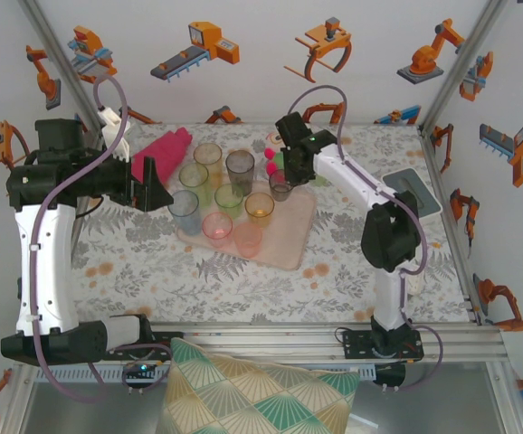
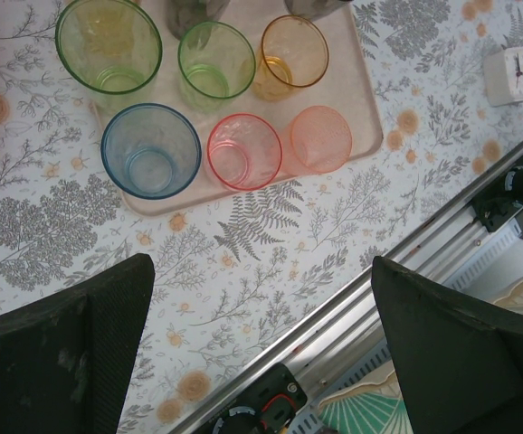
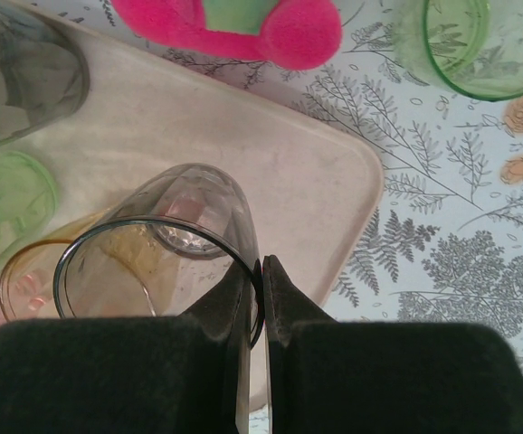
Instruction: Place the glasses into the tray
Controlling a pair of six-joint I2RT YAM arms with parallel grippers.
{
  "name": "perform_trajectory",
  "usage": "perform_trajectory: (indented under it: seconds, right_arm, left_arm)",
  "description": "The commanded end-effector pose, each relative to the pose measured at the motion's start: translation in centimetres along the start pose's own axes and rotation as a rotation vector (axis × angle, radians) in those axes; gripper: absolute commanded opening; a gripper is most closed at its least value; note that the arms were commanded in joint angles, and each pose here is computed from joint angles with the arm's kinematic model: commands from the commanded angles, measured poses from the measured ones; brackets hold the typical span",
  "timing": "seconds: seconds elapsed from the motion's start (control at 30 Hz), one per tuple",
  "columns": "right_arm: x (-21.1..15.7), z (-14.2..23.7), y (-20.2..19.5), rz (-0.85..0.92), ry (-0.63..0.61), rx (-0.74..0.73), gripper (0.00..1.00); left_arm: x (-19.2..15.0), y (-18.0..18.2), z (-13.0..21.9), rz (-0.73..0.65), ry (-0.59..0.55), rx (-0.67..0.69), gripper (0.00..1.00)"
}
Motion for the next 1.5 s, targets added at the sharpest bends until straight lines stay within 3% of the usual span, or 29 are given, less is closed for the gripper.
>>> perform_trajectory:
  seconds: [0.0,0.47,1.23,1.47]
  right_arm:
    - [1.0,-0.1,1.0,-0.032,-0.036,0.032,0.1]
    - [1.1,-3.8,2.1,-0.023,0.004,0.019,0.1]
    - [0.5,-6.7,3.0,-0.011,0.045,0.016,0.12]
    - [0.5,-7.2,3.2,-0.011,0.053,0.017,0.17]
  left_arm:
    - [-0.1,-0.4,0.3,0.003,-0.016,-0.008,0.97]
    - [-0.1,-0.4,0.3,0.001,-0.017,-0.005,0.97]
    - [-0.2,-0.3,0.1,0.008,-0.014,-0.008,0.97]
    - [-0.2,-0.3,0.2,0.007,-0.014,-0.006,0.97]
Point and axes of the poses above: each hand's point on the last joint's axis, 136 mm out from that joint toward the fingers, its own z axis back along the fingers, its own y axis along the line the jaws close on, x = y × z, the point moved 9 cm from there along z, back along the fingers, and after that the axes turned 14 degrees about -z, right-handed, at the moved point
